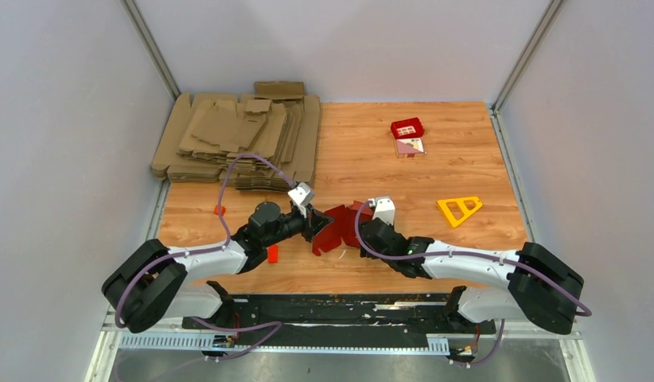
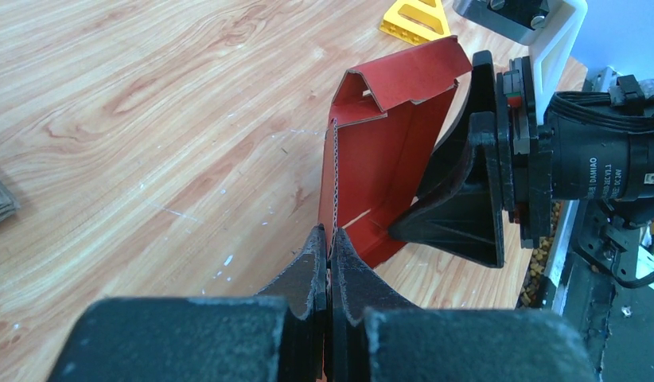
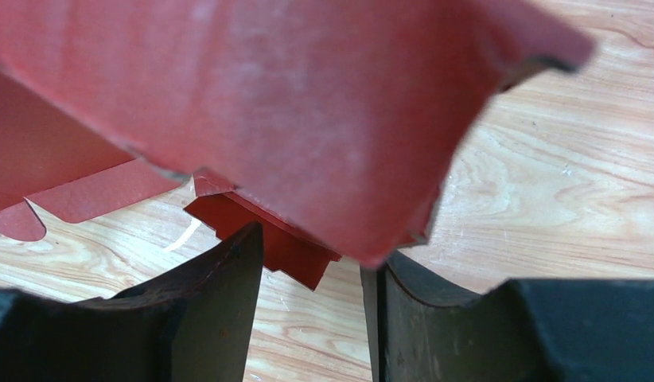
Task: Fold the paper box
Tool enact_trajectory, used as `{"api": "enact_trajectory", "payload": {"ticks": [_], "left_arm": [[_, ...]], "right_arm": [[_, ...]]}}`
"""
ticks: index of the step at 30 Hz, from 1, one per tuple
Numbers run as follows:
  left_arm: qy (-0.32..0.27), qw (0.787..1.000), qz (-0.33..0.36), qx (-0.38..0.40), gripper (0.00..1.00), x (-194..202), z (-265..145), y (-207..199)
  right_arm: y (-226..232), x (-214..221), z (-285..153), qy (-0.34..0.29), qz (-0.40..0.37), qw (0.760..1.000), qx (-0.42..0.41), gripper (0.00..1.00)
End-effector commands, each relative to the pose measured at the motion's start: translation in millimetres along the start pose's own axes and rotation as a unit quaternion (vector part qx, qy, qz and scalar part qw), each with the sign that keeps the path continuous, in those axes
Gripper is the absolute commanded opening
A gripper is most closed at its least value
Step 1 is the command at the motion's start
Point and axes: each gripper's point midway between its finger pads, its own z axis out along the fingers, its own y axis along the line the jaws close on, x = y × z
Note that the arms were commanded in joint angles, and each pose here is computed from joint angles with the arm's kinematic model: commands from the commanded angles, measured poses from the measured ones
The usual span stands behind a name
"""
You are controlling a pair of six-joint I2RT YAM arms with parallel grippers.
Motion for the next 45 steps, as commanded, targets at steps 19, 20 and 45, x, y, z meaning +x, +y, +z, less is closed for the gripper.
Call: {"api": "enact_trajectory", "payload": {"ticks": [19,20,45], "left_arm": [[0.007,0.998,0.023,0.064,0.00,-15,14,-24],[0.008,0.997,0.022,0.067,0.00,-14,14,-25],[0.032,0.996,0.010,0.087,0.00,-4,21,-29]], "right_arm": [[18,-32,-15,-0.067,0.011,0.988,-0.140,0.50],[19,-31,-15,-0.063,0.009,0.988,-0.141,0.50],[17,-10,0,-0.005,-0.048,0.991,-0.122,0.58]]}}
